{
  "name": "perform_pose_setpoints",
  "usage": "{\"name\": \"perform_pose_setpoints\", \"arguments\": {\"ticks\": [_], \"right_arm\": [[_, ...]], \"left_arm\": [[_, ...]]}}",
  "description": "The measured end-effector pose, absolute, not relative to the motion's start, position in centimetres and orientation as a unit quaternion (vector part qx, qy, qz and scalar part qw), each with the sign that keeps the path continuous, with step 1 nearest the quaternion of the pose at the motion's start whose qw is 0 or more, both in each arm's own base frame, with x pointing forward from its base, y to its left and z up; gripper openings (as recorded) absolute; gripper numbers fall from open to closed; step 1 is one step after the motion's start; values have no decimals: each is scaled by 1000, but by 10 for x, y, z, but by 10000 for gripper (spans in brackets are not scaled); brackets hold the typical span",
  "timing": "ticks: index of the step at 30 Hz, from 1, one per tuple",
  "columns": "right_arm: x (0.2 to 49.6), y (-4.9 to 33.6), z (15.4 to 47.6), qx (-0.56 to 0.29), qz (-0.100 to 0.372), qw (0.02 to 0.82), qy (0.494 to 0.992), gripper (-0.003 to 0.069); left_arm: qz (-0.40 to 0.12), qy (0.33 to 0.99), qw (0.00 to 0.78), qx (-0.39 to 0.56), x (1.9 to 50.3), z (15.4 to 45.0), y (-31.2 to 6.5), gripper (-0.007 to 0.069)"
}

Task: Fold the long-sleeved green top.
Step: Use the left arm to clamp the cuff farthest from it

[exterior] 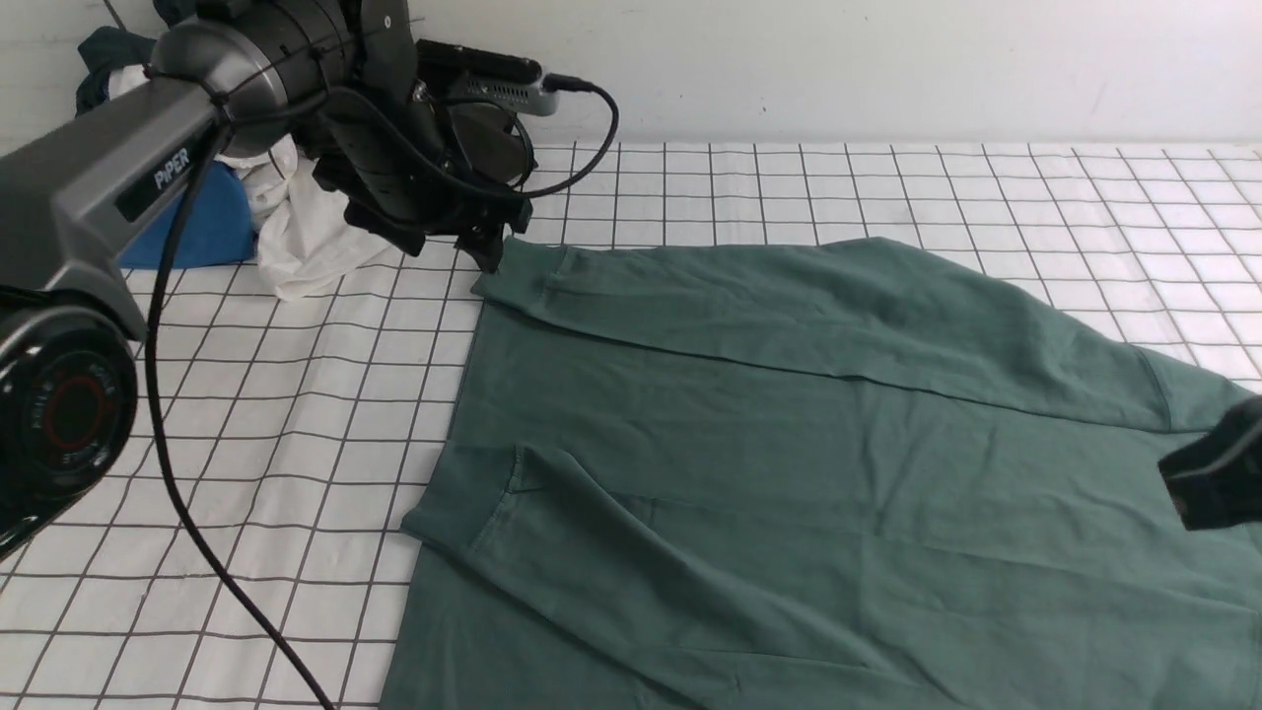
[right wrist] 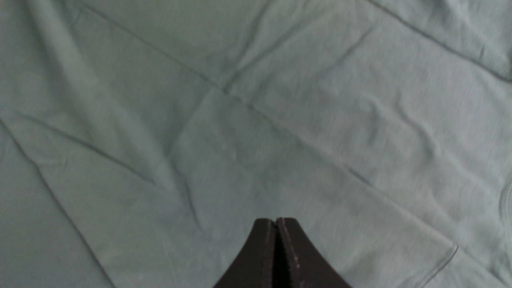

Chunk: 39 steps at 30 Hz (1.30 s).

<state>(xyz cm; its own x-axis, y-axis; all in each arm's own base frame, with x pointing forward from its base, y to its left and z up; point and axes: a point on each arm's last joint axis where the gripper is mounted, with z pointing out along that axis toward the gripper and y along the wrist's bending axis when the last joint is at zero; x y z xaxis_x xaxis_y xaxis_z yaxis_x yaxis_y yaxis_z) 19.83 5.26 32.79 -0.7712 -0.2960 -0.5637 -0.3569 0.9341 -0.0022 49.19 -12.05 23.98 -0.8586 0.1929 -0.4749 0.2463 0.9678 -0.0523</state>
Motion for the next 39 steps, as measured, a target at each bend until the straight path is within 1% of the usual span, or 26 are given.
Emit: {"name": "perform_pose_setpoints", "arguments": {"ticks": [1,2,3,4,6,7,9,10,13,15,18,19,21,24,27,28,29,34,36,37,39], "right_arm": [[199,53,328,-174,53,290,940,-15],[204,54,329,-173,53,291,940,-15],[205,54,329,-173,53,290,940,-15],[208,55,328,-172,53,290,940,-15],[210,55,326,-172,52,285,942,-15],[210,55,325,-172,52,284,942,-15],[211,56,324,-172,52,282,943,-15],[212,56,324,-172,52,281,943,-15],[212,56,323,-172,51,279,943,-15],[213,56,322,-172,51,278,943,-15],[213,56,322,-172,51,278,943,-15],[213,56,322,-172,51,278,943,-15],[213,56,322,-172,51,278,943,-15],[213,56,322,-172,51,278,944,-15],[213,56,322,-172,53,278,944,-15],[213,56,322,-171,54,278,944,-15],[213,57,323,-170,57,278,944,-15],[212,57,322,-169,59,276,944,-15],[212,57,322,-169,60,274,945,-15],[212,57,322,-169,60,274,945,-15],[212,57,322,-169,60,274,945,-15]], "left_arm": [[-56,962,240,114,493,240,-121,496],[-62,960,256,99,503,228,-123,487],[-62,959,258,99,505,225,-123,485],[-66,957,266,89,512,213,-124,477],[-68,956,273,81,520,197,-126,467],[-68,956,275,80,520,195,-126,465],[-71,956,278,64,527,176,-127,449],[-72,956,278,61,528,174,-127,445],[-65,957,279,44,532,157,-126,411],[-61,958,277,38,533,153,-125,379],[-57,958,279,36,533,153,-124,314],[-53,958,279,35,533,153,-124,274],[-53,958,279,38,533,153,-124,243],[-52,960,274,38,532,152,-124,134],[-52,960,272,39,532,152,-124,53],[-52,960,272,39,532,152,-124,43],[-51,960,271,42,532,152,-124,16],[-50,961,265,58,530,156,-124,-7],[-50,960,268,72,527,172,-124,-7],[-51,959,269,73,526,174,-124,-7],[-56,955,281,81,522,197,-124,-7]]}}
